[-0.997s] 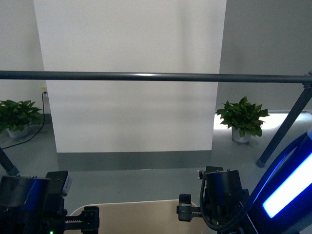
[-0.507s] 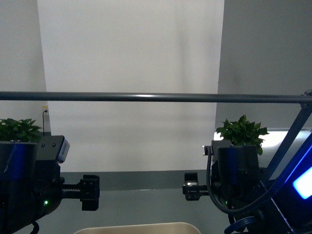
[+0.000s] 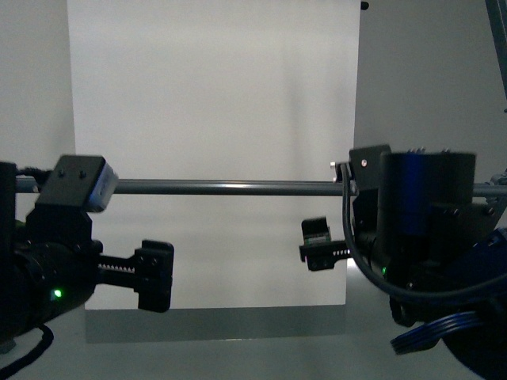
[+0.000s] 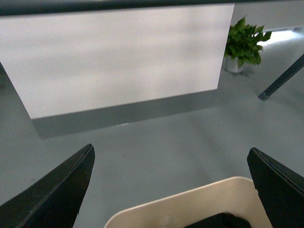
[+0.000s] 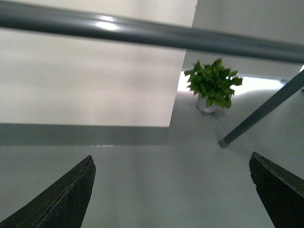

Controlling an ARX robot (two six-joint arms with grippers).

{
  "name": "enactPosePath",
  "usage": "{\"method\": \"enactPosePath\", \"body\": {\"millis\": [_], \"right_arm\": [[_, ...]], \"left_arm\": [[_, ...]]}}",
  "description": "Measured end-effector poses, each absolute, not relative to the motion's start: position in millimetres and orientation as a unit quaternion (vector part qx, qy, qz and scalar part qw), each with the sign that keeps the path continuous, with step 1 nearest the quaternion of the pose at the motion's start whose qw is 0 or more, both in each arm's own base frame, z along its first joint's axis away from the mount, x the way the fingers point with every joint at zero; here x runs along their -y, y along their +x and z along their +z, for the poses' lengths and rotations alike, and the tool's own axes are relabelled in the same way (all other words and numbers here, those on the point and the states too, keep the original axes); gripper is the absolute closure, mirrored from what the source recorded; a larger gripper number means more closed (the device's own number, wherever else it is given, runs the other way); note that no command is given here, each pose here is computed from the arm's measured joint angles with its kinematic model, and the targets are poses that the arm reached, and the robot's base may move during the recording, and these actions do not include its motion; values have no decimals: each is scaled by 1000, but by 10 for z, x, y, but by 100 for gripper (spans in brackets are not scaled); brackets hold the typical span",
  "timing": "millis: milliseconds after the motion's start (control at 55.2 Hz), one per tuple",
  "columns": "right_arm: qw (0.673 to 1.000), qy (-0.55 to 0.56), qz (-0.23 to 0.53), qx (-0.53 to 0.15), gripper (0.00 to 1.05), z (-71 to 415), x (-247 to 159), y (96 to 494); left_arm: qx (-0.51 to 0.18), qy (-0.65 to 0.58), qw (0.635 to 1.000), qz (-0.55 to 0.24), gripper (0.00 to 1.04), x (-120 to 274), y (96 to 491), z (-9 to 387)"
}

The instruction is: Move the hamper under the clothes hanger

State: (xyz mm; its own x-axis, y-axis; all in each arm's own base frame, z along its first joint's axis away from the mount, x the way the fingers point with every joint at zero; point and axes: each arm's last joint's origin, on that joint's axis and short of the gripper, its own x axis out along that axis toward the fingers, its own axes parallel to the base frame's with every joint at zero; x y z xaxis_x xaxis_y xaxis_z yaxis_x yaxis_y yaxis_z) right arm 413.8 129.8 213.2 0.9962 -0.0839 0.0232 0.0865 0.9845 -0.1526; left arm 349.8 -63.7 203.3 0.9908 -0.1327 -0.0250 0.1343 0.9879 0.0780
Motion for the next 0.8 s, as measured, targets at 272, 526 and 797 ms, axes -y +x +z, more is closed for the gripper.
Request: {"method": "enactPosePath", "body": {"millis": [272, 526, 797], "right_arm": [[988, -109, -50, 94, 8, 2821, -1362, 3727], [978, -130, -67, 149, 8, 3196, -1396, 3394], [968, -139, -76, 193, 8, 3370, -1461, 3099]], "left_arm": [[78, 59, 993, -63, 7, 572, 3122, 2637], [125, 69, 988, -61, 7, 518, 2844, 3010], [166, 73, 982, -58, 7, 480, 2596, 3267]]}}
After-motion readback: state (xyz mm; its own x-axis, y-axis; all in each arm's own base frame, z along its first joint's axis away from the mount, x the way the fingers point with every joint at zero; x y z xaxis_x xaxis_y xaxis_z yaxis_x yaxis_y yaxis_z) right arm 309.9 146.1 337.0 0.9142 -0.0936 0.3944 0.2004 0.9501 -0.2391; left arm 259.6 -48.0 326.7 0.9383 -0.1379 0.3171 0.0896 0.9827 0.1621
